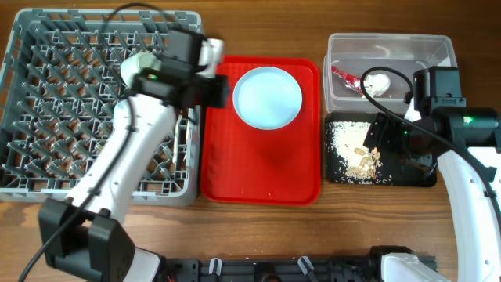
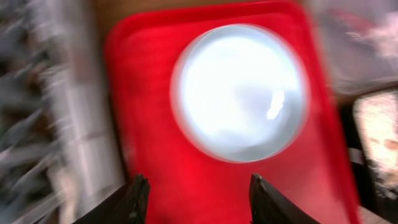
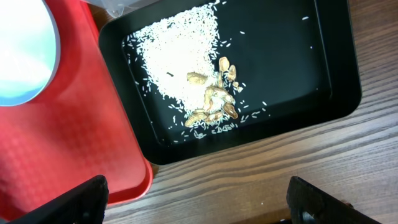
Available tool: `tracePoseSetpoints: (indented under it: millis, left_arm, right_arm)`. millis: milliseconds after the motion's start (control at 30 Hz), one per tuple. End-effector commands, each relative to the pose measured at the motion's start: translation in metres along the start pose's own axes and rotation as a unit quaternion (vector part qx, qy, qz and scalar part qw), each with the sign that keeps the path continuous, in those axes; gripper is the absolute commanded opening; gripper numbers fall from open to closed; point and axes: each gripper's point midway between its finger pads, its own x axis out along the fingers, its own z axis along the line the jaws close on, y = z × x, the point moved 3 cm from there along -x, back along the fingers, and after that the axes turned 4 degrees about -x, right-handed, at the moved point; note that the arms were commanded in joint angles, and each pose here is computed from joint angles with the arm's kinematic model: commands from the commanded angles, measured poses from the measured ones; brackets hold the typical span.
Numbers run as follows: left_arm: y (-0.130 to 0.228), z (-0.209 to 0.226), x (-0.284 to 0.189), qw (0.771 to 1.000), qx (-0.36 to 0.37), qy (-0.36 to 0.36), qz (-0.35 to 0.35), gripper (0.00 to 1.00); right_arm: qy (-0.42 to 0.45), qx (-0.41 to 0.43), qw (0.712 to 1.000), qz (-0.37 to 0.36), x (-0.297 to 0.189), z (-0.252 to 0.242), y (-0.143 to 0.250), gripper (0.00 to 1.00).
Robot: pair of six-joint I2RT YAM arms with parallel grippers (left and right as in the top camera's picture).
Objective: Sort waste into correct bins and load items into the dishwasher rack
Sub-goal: 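Reach the left gripper to the light-blue plate and grip its rim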
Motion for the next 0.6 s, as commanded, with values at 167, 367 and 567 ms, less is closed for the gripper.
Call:
tracePoseSetpoints:
  millis: [167, 367, 567]
  left_arm:
    - [0.033, -0.119, 0.084, 0.988, 0.146, 0.055, 0.016, 0.68]
    - [0.069, -0.122, 0.148, 0.973, 0.227, -0.003, 0.050, 0.70]
    - [0.090, -0.109, 0.172, 0.970, 0.227, -0.021, 0.088, 0.69]
  right_arm:
    - [-0.004, -0.004, 1.000, -0.012, -0.007, 0.000, -0.002, 0.93]
    - [-0.004, -0.004, 1.000, -0.012, -0.007, 0.000, -0.002, 0.93]
    - [-0.004, -0.004, 1.000, -0.012, -0.007, 0.000, -0.002, 0.93]
